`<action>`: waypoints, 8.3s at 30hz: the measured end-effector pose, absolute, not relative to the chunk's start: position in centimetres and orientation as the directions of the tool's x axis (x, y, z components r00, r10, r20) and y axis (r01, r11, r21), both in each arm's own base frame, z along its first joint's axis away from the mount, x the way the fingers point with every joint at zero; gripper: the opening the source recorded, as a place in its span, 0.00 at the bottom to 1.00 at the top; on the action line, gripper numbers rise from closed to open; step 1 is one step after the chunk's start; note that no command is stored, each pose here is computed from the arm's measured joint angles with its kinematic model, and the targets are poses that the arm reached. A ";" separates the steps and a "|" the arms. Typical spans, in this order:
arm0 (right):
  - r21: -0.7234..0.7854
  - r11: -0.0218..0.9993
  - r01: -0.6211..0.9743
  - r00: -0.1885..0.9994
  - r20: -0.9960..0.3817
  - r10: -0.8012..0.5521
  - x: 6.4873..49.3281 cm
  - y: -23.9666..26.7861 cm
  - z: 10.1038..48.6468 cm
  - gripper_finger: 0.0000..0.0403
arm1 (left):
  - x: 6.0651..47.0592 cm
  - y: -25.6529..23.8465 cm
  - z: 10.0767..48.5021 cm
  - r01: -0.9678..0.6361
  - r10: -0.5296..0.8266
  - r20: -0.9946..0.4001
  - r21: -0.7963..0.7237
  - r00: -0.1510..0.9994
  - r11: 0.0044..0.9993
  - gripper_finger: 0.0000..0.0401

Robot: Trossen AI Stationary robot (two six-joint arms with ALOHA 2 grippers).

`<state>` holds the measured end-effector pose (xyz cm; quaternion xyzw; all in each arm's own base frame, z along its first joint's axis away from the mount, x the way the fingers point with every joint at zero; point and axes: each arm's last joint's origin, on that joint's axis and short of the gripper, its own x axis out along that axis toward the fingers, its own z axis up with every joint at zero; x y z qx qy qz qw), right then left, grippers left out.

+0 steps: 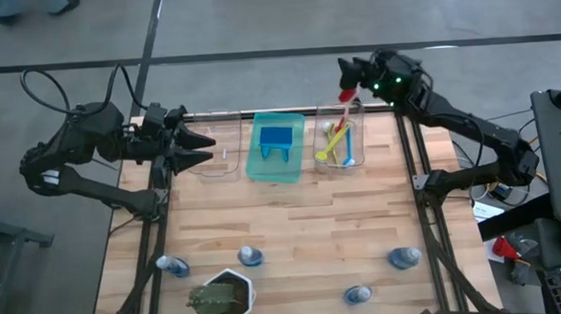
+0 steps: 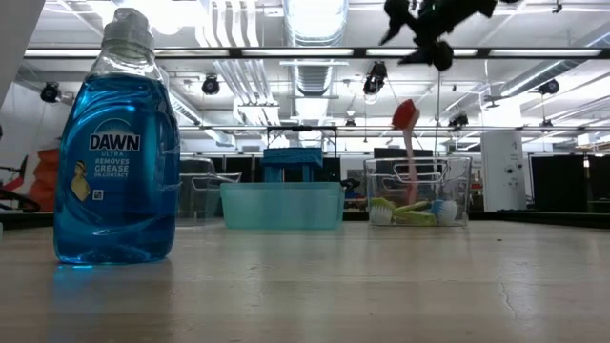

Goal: Pick & Place Kitchen Sink Supplies
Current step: Put the dishwashing liquid into the left transparent bin

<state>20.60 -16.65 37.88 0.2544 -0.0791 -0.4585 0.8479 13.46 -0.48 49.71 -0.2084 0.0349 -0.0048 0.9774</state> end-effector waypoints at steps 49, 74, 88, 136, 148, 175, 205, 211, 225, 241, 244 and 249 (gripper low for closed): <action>0.424 0.874 0.239 0.923 0.180 -0.340 23.3 -7.0 47.7 0.72 | 13.5 -0.6 49.7 0.018 -0.050 -0.067 -0.409 0.997 0.912 0.45; 0.485 0.865 -0.127 0.991 0.101 0.089 24.3 0.1 47.0 0.66 | 15.1 -0.7 49.3 0.012 -0.081 -0.099 -0.562 0.992 0.827 0.45; 0.586 0.810 0.037 0.943 -0.288 0.165 23.7 1.7 43.2 0.59 | 15.7 -0.7 49.1 -0.019 -0.082 -0.113 -0.689 0.990 0.725 0.45; 0.550 0.773 0.316 0.842 -0.539 0.039 23.8 1.9 38.0 0.57 | 27.7 -10.4 35.7 -0.203 -0.272 -0.824 -0.414 0.496 0.887 0.62; 0.550 0.773 0.317 0.840 -0.541 0.040 23.8 1.9 38.0 0.56 | 27.9 -12.5 32.7 -0.136 -0.077 -0.923 -0.137 0.378 0.981 0.62; 0.547 0.773 0.321 0.836 -0.548 0.041 23.8 1.9 37.7 0.56 | 29.4 -13.9 30.2 -0.112 -0.116 -0.953 -0.153 0.281 0.982 0.62; 0.548 0.774 0.318 0.839 -0.543 0.040 23.9 1.9 37.8 0.56 | 28.9 -13.7 30.7 -0.102 -0.168 -0.948 -0.202 0.269 0.974 0.29; 0.550 0.773 0.316 0.841 -0.539 0.040 23.9 1.9 37.8 0.56 | 28.0 -12.8 32.1 -0.134 -0.176 -0.940 -0.222 0.293 0.966 0.27; 0.558 0.771 0.308 0.850 -0.525 0.041 24.0 1.9 37.9 0.56 | 25.3 -9.5 36.1 -0.246 -0.201 -0.886 -0.323 0.417 0.914 0.10; 0.555 0.769 0.316 0.846 -0.531 0.035 24.0 1.9 37.7 0.56 | 29.1 -12.4 34.8 0.046 -0.336 -0.790 -0.366 0.513 0.930 0.51; 0.558 0.764 0.323 0.843 -0.536 0.035 24.0 1.9 37.5 0.56 | 29.8 -13.1 34.1 0.108 -0.340 -0.791 -0.333 0.509 0.937 0.62; 0.554 0.764 0.329 0.839 -0.544 0.033 24.0 1.9 37.2 0.56 | 30.6 -13.5 32.8 0.128 -0.310 -0.821 -0.284 0.479 0.950 0.70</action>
